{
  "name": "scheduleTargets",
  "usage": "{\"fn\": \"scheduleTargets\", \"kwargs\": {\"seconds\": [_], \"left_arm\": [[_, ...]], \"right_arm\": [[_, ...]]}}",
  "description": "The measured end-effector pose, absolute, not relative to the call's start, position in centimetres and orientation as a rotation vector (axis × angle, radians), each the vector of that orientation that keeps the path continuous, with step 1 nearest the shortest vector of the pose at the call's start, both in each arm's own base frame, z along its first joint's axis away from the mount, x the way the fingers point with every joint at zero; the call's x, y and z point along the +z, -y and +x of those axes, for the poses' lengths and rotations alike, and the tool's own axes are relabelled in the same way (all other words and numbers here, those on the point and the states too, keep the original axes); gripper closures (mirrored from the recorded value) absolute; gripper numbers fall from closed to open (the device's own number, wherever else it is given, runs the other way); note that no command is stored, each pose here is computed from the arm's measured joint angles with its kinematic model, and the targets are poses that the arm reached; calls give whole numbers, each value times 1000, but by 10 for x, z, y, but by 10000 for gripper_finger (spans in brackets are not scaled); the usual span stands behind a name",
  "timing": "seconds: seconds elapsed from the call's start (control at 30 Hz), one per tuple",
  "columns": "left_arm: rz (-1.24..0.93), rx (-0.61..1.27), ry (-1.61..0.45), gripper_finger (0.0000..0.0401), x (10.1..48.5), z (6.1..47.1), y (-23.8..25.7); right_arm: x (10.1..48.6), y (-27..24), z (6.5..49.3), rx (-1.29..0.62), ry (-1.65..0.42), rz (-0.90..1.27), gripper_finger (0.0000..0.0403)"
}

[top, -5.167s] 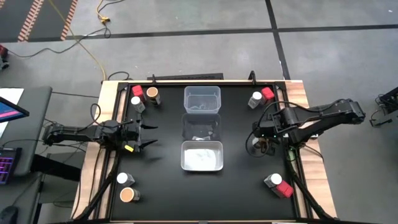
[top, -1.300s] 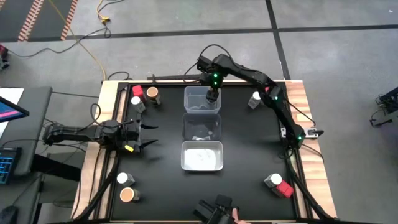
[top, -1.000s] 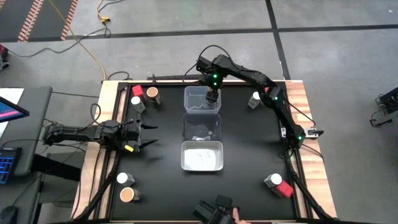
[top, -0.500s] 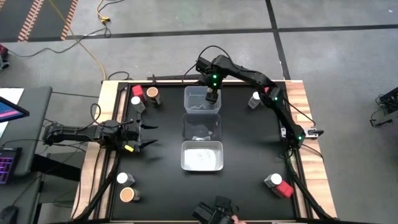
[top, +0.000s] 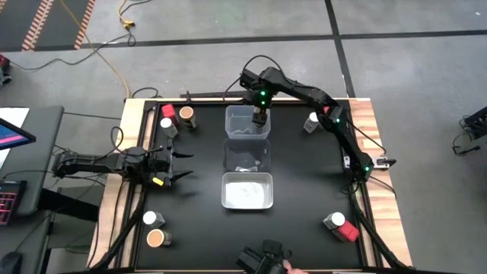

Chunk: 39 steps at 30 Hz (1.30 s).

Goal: Sort spices by type
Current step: Put the middle right brown seasoning bottle into the white transparent bin, then put the bottom left white seasoning bottle into the black transparent bin

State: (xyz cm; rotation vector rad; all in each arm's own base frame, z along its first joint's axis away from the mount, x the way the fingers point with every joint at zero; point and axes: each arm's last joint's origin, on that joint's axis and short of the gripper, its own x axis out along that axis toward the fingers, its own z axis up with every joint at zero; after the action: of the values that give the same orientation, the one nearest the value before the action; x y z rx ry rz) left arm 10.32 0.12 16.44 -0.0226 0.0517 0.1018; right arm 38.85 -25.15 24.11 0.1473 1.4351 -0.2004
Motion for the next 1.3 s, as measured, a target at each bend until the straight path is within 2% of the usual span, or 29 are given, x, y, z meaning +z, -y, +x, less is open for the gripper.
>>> {"fn": "scheduleTargets", "kwargs": {"seconds": [0.2,0.4,0.63,0.83,1.0,1.13,1.3], "left_arm": [[-23,101,-52,116,164,103,-1],[-23,102,-52,116,164,103,-1],[-23,101,-51,116,164,103,-1],[-23,101,-52,116,164,103,-1],[-23,102,-51,116,165,103,-1],[-23,102,-52,116,164,103,-1],[-23,101,-52,116,164,103,-1]], "right_arm": [[241,252,389,-204,-1426,143,6],[253,250,386,-211,-1406,136,17],[306,238,368,-263,-1292,110,12],[363,223,343,-435,-1091,241,13],[394,202,328,-443,-1016,238,13],[396,175,326,-410,-971,230,14],[367,129,321,-384,-911,256,14]]}}
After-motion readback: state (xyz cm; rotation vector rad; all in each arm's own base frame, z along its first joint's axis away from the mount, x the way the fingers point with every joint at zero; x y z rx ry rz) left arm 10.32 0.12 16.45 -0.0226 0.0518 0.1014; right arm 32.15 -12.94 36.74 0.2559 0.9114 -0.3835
